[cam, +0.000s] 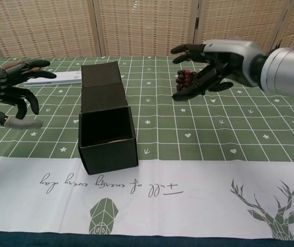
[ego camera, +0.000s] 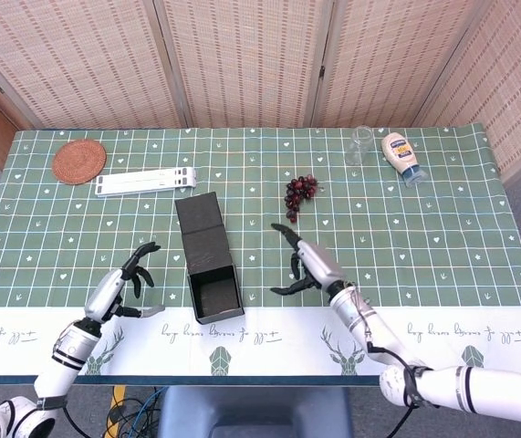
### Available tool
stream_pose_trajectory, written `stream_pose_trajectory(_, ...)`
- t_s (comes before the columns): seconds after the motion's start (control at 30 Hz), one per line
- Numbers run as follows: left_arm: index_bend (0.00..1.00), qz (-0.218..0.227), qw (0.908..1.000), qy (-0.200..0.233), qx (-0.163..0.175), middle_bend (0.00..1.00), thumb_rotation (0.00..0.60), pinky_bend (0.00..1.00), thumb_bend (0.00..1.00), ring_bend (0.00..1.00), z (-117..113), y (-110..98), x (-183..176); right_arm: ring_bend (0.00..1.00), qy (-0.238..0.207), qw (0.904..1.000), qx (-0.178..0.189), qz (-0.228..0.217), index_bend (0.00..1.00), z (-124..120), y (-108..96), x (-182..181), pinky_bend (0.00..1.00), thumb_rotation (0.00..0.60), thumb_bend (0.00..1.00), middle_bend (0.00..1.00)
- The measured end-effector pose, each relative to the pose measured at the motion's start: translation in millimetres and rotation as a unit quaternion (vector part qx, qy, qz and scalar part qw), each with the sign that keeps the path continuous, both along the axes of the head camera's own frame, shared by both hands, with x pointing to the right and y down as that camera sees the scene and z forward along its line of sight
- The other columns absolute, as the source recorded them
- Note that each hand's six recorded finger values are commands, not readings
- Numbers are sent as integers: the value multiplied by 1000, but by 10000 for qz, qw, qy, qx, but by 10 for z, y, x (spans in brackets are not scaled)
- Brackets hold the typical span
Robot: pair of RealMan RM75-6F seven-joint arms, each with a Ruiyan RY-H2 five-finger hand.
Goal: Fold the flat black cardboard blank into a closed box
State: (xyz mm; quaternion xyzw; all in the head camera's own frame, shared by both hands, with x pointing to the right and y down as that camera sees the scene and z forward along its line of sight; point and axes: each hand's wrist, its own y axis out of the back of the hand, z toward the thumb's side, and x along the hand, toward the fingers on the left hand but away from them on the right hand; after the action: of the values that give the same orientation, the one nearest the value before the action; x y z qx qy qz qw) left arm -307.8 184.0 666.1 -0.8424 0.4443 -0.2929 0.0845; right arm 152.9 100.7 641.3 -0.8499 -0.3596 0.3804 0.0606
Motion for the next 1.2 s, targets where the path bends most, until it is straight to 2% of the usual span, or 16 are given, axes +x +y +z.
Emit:
stream_pose_trajectory(0.13,30,339,9993,-109,71,71,600,667,113,536,-23,79,178,715,12,9988,339,360,0,-201,-220,204,1000,600,10,57)
stream_pose_trajectory(0.2,24,458,9988,-146,106,61,600,667,113,539,-26,115,268,715,14,9981,391,475,0,-234,-256,264,1000,600,10,58)
stream_pose_trajectory(0.43,15,801,9953,-428,342,44,600,672,113,557,38,203,632,715,22,9969,382,691,0,-246,-264,402,1000,600,10,65)
stream_pose_trajectory(0.63,4,800,9931,-756,394,23,600,679,113,561,190,177,859,715,-1,9967,341,735,0,-223,-239,443,1000,600,10,66)
stream_pose_trajectory(0.8,4,580,9925,-974,462,23,600,679,113,562,261,99,845,715,-11,9966,321,753,0,-211,-234,479,1000,600,10,68)
stream_pose_trajectory(1.0,3,441,9920,-1079,481,20,600,681,112,559,211,116,677,715,-66,9967,292,749,0,-199,-228,482,1000,600,9,69)
stream_pose_trajectory(1.1,0,344,9933,-1046,362,7,600,682,112,554,193,140,585,715,-82,9969,279,734,0,-201,-218,485,1000,600,10,69)
stream_pose_trajectory(1.2,0,214,9956,-906,89,0,600,692,113,552,190,167,491,715,-110,9968,251,750,0,-202,-212,489,1000,600,10,69)
